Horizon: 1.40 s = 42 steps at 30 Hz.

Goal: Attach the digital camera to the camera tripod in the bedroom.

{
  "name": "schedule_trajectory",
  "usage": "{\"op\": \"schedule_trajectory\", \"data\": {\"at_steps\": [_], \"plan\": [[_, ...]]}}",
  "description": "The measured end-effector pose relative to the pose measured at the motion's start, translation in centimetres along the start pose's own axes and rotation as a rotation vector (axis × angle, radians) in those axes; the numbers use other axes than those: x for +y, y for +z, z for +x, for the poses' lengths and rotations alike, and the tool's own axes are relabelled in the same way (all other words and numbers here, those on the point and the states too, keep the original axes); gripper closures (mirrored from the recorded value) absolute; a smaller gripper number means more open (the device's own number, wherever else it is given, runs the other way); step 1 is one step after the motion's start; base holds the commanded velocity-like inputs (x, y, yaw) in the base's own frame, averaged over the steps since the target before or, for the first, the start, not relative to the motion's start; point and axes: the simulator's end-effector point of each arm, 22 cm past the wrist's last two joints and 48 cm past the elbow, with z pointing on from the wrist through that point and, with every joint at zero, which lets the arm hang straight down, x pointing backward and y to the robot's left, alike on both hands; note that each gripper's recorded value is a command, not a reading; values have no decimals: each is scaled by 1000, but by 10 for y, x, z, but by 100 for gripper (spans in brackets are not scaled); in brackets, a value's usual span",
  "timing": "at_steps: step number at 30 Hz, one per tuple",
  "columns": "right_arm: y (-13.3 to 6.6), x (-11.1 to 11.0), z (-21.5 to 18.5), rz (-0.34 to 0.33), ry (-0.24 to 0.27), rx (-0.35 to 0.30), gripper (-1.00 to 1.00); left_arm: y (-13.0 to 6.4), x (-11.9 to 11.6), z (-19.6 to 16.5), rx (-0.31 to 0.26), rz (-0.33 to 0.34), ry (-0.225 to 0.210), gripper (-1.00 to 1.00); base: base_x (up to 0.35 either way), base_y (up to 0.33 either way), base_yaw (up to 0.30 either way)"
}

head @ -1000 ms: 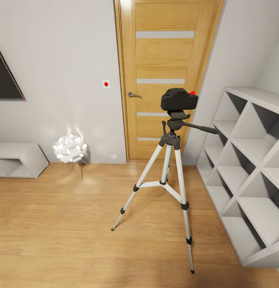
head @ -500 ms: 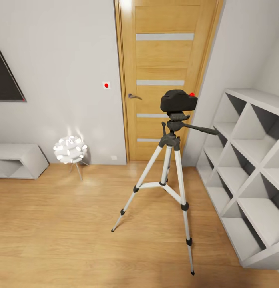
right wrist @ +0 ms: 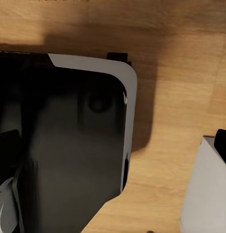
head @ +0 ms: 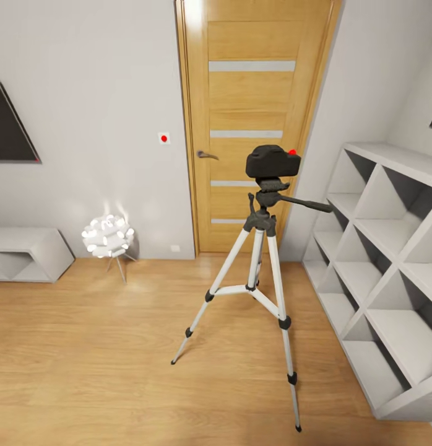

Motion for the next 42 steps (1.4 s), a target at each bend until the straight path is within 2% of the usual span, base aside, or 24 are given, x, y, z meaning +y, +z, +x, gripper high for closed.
{"op": "schedule_trajectory", "data": {"at_steps": [10,24,42], "plan": [[-1,-2,-6,4,-2,-16,-100,-2,-2,-6,-15,6,-2,-100,0,0,-66],[-4,-15,-18,48,-9,-55,-100,-6,-4,-14,-35,13,-5,-100,0,0,-118],[-7,-17,-30,52,-12,-86,-100,-10,-8,-24,-60,23,-9,-100,0,0,-112]]}}
